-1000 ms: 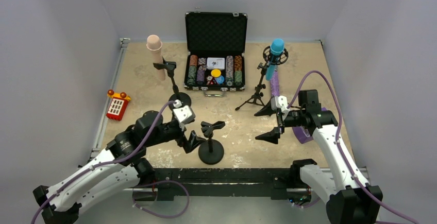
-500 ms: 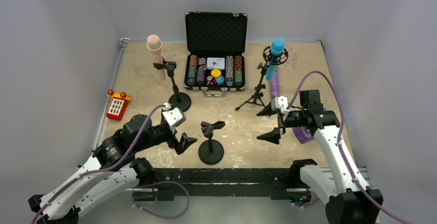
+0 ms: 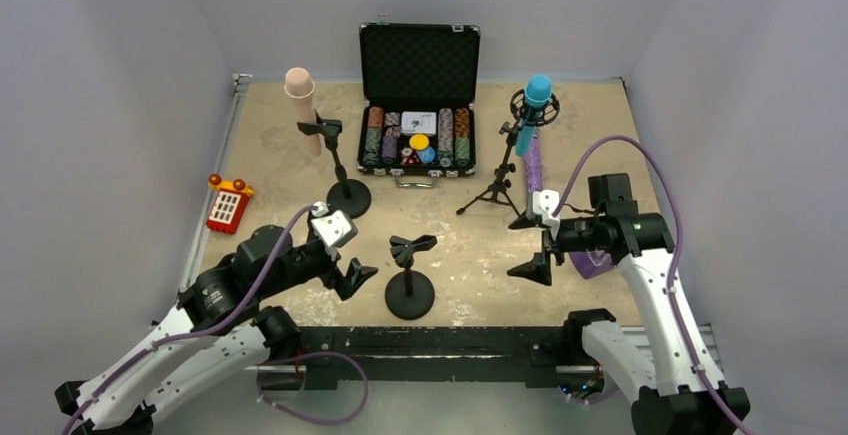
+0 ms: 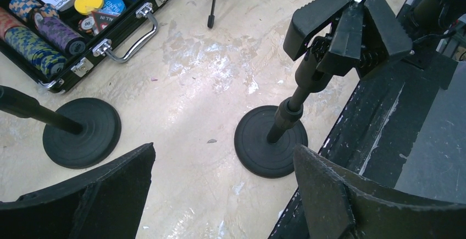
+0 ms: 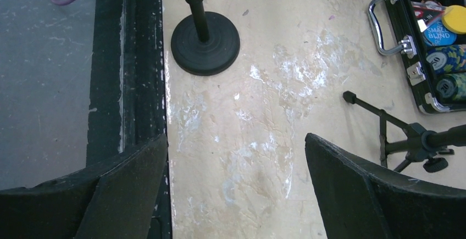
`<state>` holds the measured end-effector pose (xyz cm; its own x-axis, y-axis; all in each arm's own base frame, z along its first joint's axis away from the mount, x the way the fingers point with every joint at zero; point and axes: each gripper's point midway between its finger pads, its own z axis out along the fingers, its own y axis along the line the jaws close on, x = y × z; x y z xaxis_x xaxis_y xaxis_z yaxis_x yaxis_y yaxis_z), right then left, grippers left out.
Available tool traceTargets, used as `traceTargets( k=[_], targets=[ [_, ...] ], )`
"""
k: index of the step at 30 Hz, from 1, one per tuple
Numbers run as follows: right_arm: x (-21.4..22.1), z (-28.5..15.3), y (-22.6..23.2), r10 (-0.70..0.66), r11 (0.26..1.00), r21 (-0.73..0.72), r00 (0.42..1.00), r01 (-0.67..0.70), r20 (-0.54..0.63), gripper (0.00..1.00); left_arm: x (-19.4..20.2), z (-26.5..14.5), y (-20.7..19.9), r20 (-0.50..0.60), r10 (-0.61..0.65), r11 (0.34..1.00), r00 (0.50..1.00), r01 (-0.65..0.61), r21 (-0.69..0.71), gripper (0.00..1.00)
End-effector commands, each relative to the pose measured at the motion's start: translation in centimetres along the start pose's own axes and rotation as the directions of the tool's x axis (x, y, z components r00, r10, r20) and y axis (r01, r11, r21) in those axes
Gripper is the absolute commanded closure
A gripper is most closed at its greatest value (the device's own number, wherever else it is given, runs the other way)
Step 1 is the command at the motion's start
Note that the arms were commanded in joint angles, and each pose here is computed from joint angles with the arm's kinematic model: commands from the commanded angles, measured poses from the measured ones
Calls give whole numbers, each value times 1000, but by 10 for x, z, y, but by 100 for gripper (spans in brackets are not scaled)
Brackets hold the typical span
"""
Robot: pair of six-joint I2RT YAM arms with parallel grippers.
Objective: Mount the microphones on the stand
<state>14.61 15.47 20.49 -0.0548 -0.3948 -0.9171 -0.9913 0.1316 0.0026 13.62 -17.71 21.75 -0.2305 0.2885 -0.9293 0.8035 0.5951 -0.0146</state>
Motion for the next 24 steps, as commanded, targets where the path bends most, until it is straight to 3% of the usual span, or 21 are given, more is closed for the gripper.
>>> traceTargets(
  k=[1, 10, 24],
  targets=[
    [-6, -13, 1, -11, 998, 62, 999, 14, -51, 1, -3, -1, 5, 25, 16, 1000, 1000, -16, -27, 1],
    [-6, -25, -5, 68, 984, 172, 993, -51, -92, 1, -1, 0, 7, 18, 13, 999, 1000, -13, -33, 1],
    [-27, -58, -36, 164, 936, 314, 986, -159, 10, 1, 2, 3, 4, -2, 16, 1000, 1000, -17, -14, 1]
  ],
)
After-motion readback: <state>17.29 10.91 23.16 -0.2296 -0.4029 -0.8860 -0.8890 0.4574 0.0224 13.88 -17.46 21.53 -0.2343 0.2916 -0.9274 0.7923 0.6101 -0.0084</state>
